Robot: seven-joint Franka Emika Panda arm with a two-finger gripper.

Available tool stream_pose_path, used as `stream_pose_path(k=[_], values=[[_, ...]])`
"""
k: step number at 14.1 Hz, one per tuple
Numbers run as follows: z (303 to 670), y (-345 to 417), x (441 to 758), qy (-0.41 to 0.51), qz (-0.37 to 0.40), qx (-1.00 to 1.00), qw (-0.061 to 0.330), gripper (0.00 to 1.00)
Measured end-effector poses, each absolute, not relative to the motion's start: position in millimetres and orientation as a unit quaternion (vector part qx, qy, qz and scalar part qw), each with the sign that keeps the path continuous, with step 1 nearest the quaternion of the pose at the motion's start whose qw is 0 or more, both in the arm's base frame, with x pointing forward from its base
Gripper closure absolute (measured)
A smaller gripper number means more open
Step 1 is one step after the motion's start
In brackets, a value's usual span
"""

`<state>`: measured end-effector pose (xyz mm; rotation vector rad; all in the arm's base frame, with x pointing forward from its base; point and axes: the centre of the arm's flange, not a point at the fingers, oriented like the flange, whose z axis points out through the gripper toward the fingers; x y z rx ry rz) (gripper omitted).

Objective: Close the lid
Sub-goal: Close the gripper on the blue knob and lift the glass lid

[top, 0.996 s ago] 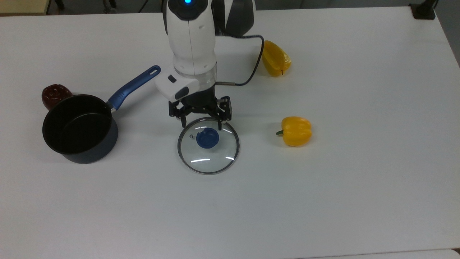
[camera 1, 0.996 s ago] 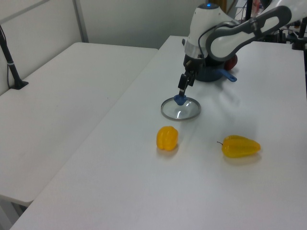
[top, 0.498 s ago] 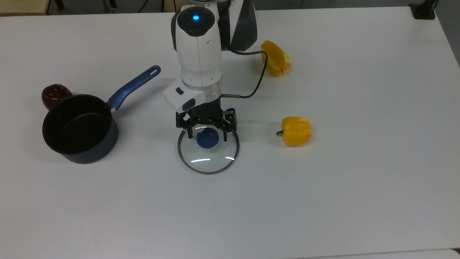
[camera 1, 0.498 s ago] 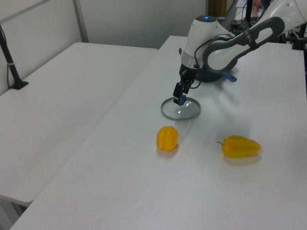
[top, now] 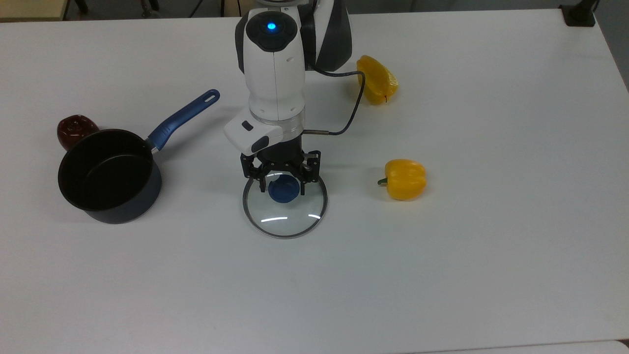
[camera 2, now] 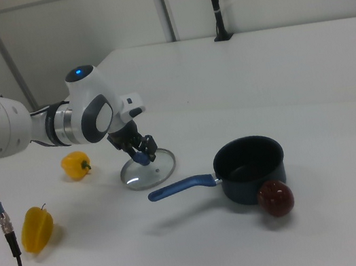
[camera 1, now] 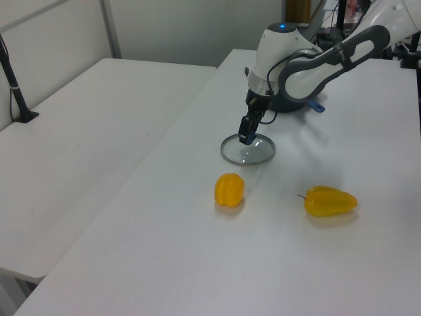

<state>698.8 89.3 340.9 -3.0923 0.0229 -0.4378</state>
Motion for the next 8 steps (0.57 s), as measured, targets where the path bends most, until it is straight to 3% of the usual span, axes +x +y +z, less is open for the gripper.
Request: stream_pose_path(k=[1, 8], values=[[342.1, 89.5, 699.3, 0.008, -0.141, -0.99, 0.009, 0.35], [365.1, 87.3, 700.9, 0.048, -0.149, -0.988, 0.015, 0.35]])
